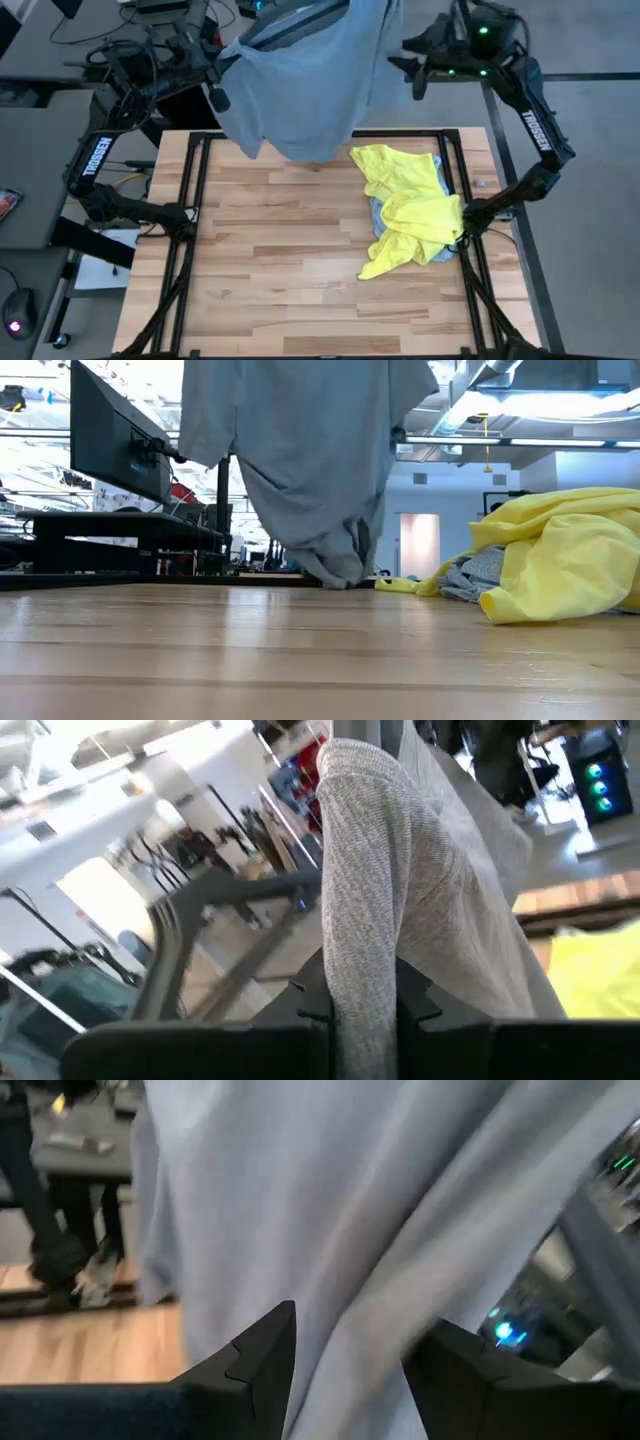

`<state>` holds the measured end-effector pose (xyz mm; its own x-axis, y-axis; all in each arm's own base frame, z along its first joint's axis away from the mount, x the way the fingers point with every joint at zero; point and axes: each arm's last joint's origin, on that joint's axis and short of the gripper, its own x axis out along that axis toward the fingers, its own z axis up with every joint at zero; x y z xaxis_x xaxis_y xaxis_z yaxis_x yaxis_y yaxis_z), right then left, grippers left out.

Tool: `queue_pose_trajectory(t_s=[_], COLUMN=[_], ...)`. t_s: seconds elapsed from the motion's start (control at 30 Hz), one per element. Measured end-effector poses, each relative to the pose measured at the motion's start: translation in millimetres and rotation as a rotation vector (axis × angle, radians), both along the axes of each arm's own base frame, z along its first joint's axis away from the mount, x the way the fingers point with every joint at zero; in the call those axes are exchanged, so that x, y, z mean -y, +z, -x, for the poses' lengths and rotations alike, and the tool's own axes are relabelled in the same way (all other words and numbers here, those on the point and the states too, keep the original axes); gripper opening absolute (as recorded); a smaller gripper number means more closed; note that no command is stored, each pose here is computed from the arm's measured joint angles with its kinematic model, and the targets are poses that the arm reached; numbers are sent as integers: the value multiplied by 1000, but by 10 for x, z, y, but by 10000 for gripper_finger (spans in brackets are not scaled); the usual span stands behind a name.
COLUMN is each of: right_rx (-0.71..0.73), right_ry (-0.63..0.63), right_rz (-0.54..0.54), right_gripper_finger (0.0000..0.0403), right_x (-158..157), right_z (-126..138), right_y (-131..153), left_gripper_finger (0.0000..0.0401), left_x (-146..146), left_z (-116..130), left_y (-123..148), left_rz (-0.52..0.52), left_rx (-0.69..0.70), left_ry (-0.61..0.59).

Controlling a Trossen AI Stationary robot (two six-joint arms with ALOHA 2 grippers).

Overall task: Hang clothes
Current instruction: Put the gray shirt on the black hanger on the top center of the table

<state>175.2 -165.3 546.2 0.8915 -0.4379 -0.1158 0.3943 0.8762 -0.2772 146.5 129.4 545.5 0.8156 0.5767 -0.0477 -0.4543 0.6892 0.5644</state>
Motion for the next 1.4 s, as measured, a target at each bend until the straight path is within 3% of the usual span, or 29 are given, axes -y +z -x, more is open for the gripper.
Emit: queue_pose_trajectory(t_s=[0.13,0.23,0.47,0.67,0.8,1.17,1.4], right_rx=[12,-23,-307,-454,-444,-423,-395], right_ry=[6,7,117,195,203,237,270], right_rz=[42,11,-251,-362,-330,-298,-273], right_gripper_finger=[159,159,159,159,159,158,126], right_x=[-127,-153,-29,7,18,108,102], right_z=[114,140,-85,-196,-208,-379,-449], right_y=[75,38,-458,-699,-683,-729,-715], left_gripper_finger=[17,17,17,17,17,17,17], left_x=[-114,-174,-307,-375,-397,-421,-421], left_z=[-51,-107,-258,-168,-55,-37,-36], left_y=[-216,-376,-633,-601,-569,-546,-550], left_rz=[154,285,529,551,605,591,602], left_rx=[-130,-210,-284,-226,-165,-143,-142], left_ry=[21,-43,-252,-299,-354,-361,-358])
